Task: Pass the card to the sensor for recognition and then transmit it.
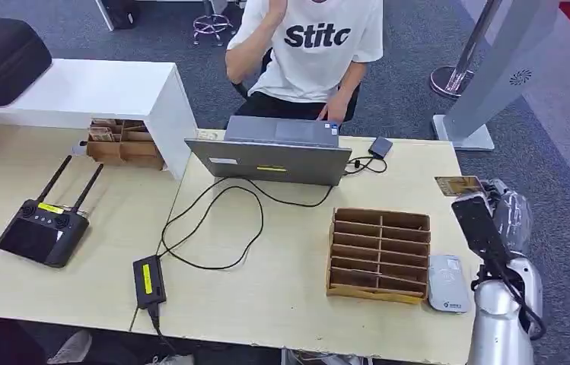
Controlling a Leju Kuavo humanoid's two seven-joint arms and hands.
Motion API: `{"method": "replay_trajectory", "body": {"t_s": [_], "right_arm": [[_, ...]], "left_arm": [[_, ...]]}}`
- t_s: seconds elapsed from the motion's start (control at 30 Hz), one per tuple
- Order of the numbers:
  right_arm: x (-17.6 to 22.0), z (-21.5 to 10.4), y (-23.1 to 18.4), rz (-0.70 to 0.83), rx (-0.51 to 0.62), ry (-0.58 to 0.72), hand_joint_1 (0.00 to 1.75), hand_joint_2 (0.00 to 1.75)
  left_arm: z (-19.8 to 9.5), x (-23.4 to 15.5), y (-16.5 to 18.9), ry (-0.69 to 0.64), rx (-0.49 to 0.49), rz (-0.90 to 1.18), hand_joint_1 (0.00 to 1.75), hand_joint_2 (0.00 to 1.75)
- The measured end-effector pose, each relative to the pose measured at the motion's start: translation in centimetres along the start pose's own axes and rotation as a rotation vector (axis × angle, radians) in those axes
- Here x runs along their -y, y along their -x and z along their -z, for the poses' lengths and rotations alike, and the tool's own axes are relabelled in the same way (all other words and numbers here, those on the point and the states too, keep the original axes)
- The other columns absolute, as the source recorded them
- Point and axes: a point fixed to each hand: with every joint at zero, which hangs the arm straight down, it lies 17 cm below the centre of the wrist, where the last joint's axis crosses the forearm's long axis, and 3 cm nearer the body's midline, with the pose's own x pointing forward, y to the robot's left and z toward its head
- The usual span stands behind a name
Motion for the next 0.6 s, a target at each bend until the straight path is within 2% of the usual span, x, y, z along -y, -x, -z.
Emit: {"method": "replay_trajectory", "body": {"t_s": [0.6], "right_arm": [[3.3, -4.2, 5.2, -0.052, -0.092, 0.053, 1.75, 1.75]], "left_arm": [[0.0, 0.1, 0.2, -0.004, 0.001, -0.027, 0.00, 1.75]]}}
